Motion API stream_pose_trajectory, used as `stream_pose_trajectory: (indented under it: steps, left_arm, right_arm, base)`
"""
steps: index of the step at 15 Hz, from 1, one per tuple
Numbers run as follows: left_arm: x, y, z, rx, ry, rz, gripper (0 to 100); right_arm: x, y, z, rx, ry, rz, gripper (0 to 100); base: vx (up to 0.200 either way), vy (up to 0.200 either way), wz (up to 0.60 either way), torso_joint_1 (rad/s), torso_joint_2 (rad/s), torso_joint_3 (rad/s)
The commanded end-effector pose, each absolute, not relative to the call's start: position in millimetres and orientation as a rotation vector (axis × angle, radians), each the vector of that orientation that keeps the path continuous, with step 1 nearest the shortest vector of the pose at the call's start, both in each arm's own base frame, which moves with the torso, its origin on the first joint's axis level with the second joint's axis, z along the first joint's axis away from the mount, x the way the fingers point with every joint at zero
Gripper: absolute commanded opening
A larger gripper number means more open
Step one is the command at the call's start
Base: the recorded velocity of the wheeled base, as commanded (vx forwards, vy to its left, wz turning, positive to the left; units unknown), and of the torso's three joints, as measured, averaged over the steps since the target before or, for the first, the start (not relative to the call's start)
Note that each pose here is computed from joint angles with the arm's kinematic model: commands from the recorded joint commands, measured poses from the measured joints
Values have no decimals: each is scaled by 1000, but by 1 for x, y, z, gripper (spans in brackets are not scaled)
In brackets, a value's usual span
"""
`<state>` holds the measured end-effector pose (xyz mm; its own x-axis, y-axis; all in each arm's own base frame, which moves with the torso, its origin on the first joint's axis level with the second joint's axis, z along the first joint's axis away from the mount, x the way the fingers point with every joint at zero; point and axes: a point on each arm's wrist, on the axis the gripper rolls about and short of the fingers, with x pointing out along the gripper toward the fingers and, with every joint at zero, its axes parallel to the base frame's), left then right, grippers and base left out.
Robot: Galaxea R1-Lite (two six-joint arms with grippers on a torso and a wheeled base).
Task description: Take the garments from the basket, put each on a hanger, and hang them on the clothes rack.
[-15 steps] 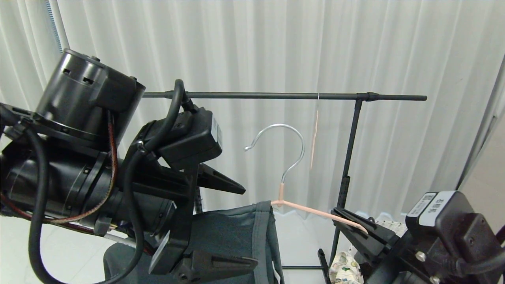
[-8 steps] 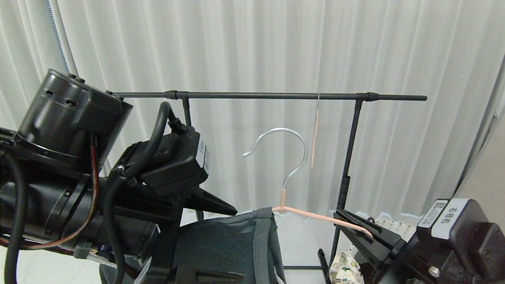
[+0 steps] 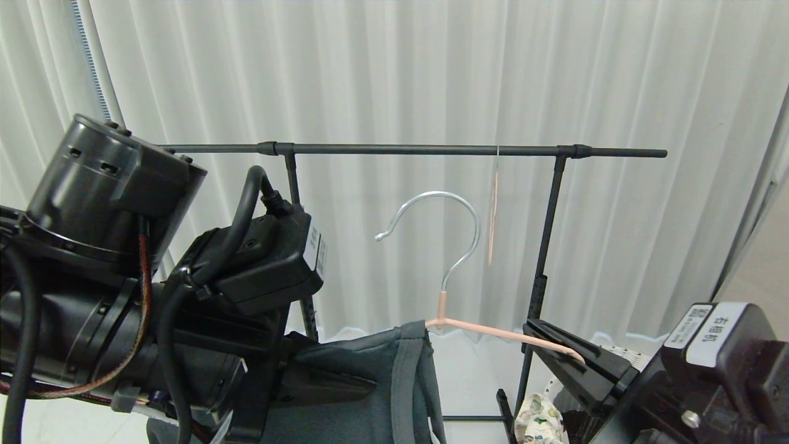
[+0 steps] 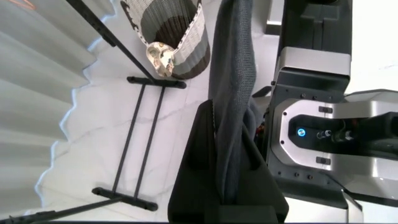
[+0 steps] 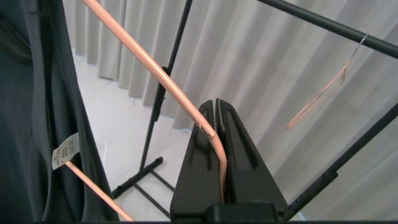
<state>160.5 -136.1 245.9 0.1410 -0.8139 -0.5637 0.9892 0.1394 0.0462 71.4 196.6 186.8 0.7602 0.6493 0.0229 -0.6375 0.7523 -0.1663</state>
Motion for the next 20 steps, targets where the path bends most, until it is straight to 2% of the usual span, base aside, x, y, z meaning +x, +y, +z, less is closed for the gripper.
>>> stream_pose_trajectory:
  steps: [1, 3, 8, 14, 16, 17, 18, 20]
  left_arm:
    - [161, -136, 246, 469, 457, -1369, 0]
    - [161, -135, 246, 483, 449, -1358, 0]
    - [160, -126, 242, 543, 481, -1223, 0]
    - [190, -101, 241, 519, 483, -952, 0]
    - [191, -98, 247, 487, 479, -904, 0]
    - [192, -99, 253, 459, 452, -891, 0]
    - [192, -100, 260, 442, 416, -882, 0]
    - [192, -100, 267, 438, 380, -872, 0]
  right_arm:
    - [71, 197, 186, -155, -81, 705, 100]
    - [71, 196, 187, -157, -83, 705, 100]
    - [75, 194, 185, -177, -82, 685, 100]
    - [83, 204, 168, -143, 5, 699, 100]
    - [90, 212, 161, -122, 51, 700, 100]
    - [94, 221, 161, -72, 94, 702, 100]
    - [97, 232, 170, 40, 155, 714, 100]
    - [100, 245, 188, 187, 334, 777, 100]
  base:
    - [0, 0, 0, 0, 0, 0]
    - [0, 0, 0, 0, 0, 0]
    - [0, 0, 0, 0, 0, 0]
    - [0, 0, 0, 0, 0, 0]
    - [0, 0, 0, 0, 0, 0]
    - [0, 0, 0, 0, 0, 0]
    - [0, 0, 0, 0, 0, 0]
    - [0, 0, 0, 0, 0, 0]
